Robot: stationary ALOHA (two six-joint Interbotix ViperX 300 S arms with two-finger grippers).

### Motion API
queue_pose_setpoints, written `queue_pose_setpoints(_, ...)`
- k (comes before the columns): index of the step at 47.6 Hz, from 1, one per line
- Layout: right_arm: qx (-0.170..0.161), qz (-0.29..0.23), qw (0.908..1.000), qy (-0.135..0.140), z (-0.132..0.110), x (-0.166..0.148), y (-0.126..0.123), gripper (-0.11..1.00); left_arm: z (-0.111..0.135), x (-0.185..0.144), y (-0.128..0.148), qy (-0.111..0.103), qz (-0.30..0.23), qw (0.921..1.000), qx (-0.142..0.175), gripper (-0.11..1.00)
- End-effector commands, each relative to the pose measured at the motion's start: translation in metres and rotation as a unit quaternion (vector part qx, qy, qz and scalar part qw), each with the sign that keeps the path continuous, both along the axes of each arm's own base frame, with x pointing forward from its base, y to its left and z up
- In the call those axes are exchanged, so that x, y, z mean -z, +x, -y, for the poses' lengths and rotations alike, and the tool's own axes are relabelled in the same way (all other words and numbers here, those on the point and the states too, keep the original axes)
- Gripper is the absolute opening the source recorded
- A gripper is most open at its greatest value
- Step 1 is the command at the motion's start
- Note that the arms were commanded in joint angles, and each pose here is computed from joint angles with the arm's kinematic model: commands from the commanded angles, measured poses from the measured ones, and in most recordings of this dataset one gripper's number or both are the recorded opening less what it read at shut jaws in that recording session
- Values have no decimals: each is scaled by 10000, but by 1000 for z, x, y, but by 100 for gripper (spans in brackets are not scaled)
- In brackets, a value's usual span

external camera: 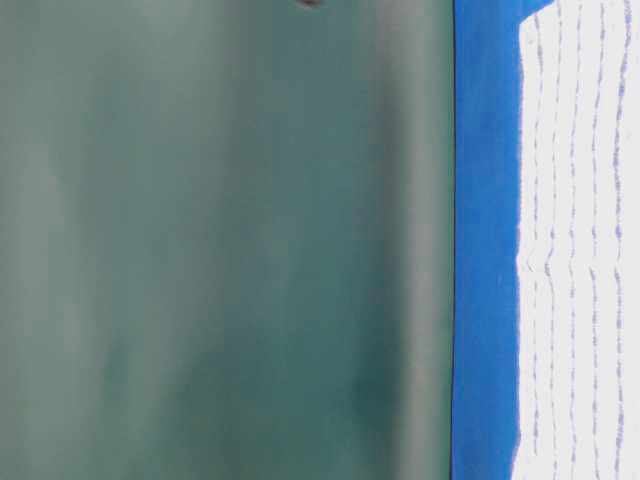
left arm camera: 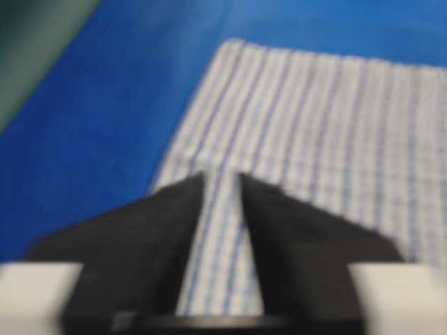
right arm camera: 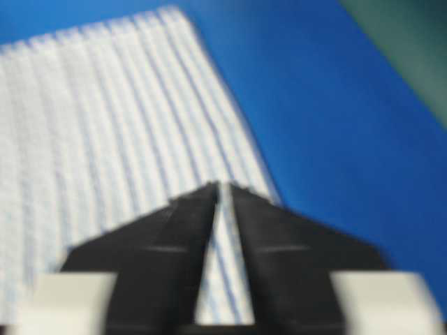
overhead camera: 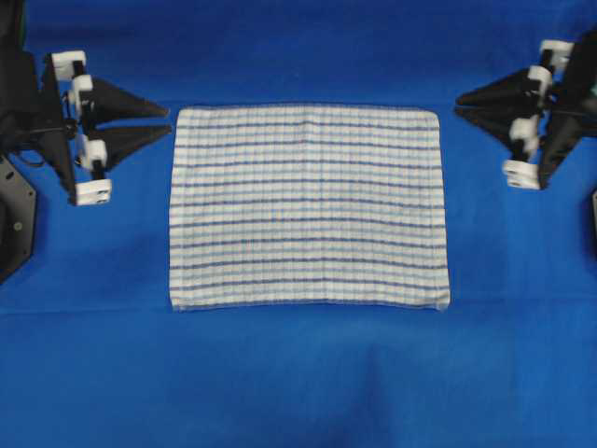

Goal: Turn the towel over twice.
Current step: 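Move both grippers to the towel's far corners and pinch them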

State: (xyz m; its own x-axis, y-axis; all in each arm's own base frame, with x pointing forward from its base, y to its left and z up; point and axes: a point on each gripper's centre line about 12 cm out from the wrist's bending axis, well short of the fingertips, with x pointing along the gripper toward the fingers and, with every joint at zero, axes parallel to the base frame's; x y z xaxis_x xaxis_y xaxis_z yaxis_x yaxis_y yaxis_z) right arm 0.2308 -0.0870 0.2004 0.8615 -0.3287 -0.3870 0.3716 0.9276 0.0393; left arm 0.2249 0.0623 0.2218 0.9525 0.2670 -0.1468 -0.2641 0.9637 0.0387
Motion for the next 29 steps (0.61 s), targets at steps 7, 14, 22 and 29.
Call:
queue_pose_setpoints(7,327,-374,9987,140,25,24,16,66,-21,28,8,-112,-399,9985,-366,75)
queue_pose_setpoints(14,498,-674,9961,258,39,48,22,62,-36,56,10,-249,-798,9945,-625,90)
queue_pose_setpoints(22,641,-988,9922,399,51,73,27,62,-53,85,11,-362,-1066,9893,-922,89)
queue_pose_setpoints(29,749,-1241,9881,506,61,94,30,62,-64,105,13,-459,-1274,9849,-1080,89)
